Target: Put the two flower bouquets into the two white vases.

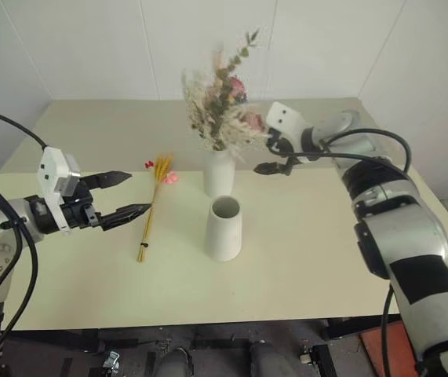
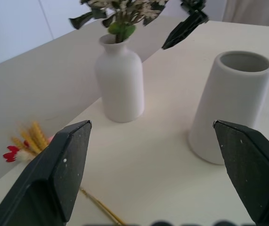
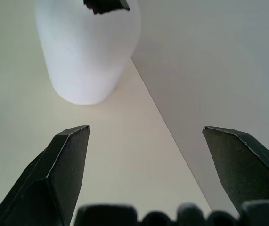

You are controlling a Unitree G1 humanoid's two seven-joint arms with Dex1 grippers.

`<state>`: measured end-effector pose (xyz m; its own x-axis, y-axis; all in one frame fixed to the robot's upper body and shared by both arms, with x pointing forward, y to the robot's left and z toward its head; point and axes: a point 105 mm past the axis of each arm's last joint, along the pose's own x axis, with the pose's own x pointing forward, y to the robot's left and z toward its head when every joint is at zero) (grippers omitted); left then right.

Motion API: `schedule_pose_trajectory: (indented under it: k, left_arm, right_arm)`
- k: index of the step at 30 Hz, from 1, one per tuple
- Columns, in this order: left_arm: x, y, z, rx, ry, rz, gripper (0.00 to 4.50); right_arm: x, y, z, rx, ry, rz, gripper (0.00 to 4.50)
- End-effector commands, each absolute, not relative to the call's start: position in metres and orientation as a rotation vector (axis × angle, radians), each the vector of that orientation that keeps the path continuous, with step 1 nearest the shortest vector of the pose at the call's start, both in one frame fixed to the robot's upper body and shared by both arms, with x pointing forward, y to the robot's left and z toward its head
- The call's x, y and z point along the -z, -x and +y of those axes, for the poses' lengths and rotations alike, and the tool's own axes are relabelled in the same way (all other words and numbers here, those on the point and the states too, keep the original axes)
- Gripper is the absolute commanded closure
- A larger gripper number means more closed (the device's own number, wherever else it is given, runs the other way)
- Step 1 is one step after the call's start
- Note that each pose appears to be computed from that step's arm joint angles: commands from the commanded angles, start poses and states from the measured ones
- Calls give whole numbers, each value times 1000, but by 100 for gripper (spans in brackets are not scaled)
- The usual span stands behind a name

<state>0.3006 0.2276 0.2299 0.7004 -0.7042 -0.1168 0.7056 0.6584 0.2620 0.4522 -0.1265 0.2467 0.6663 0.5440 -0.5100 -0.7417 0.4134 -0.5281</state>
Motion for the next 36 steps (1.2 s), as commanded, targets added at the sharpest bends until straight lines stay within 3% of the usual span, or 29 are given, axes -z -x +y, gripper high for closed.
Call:
schedule_pose_trajectory:
  k: [1,6,15,28,31,36]
  left_arm:
    - [-227,-318,236,606,-320,40,0]
    - [-212,-343,227,439,-285,131,0]
    - [-183,-383,228,220,-257,317,0]
    - [-152,-397,206,286,-192,598,0]
    - [-153,-396,200,317,-169,639,60]
    - [-153,-395,193,350,-148,658,232]
  right_arm:
    - [-256,-449,-153,-785,789,261,1]
    - [-260,-437,-183,-789,708,232,1]
    - [-269,-386,-215,-807,665,205,1]
    - [-279,-356,-217,-724,578,158,1]
    - [-283,-346,-216,-749,565,157,0]
    - [-282,-335,-218,-748,565,158,0]
